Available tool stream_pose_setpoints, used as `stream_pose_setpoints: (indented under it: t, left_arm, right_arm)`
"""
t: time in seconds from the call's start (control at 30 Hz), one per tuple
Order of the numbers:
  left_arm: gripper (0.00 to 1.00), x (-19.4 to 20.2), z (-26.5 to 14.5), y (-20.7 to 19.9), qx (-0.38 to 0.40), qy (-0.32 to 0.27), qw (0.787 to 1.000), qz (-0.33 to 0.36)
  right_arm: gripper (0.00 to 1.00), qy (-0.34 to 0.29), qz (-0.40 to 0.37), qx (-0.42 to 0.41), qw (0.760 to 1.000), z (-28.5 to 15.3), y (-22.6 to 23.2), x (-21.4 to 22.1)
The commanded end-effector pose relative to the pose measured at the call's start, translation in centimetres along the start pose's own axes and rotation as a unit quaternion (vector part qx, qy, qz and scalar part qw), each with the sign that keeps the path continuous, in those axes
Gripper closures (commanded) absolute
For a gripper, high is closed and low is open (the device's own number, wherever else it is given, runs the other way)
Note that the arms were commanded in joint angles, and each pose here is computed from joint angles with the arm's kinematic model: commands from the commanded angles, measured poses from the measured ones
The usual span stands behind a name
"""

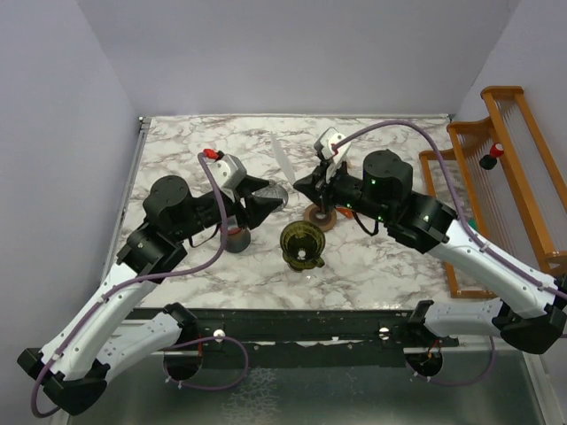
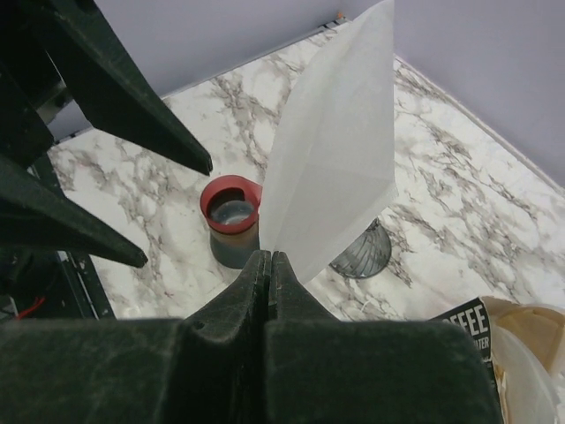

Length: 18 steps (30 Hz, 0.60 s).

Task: Place the coffee filter in the dripper
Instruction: Place the coffee filter in the coffee dripper.

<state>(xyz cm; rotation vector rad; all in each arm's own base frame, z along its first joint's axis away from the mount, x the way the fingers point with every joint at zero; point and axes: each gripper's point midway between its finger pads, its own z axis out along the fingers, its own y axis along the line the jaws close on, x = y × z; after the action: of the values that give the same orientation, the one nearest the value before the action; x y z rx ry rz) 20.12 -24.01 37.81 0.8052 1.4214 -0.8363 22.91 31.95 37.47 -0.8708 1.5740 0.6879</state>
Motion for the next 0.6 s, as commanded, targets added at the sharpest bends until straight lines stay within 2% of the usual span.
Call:
stream_pose_setpoints:
  t: [0.0, 0.1, 0.33, 0.57]
  left_arm:
    - [0.42, -1.9, -0.8, 1.1, -0.063, -0.045, 0.993, -0.091]
    - [0.4, -2.6, -1.0, 1.9, -0.092, -0.053, 0.987, -0.123]
    - [0.39, -2.8, 0.1, 2.4, -0.106, -0.052, 0.976, -0.185]
    - [0.45, -2.8, 0.6, 3.5, -0.134, -0.054, 0.967, -0.208]
  right_arm:
    - [1.0, -0.017, -0.038, 0.043, 0.998, -0.2, -0.7, -0.1]
    - [1.0, -0.026, -0.046, 0.049, 0.997, -0.1, -0.4, -0.2]
    - [1.0, -0.036, -0.057, 0.06, 0.996, 0.1, 0.0, -0.2]
    - [1.0, -0.04, -0.065, 0.063, 0.995, 0.1, 0.3, -0.1]
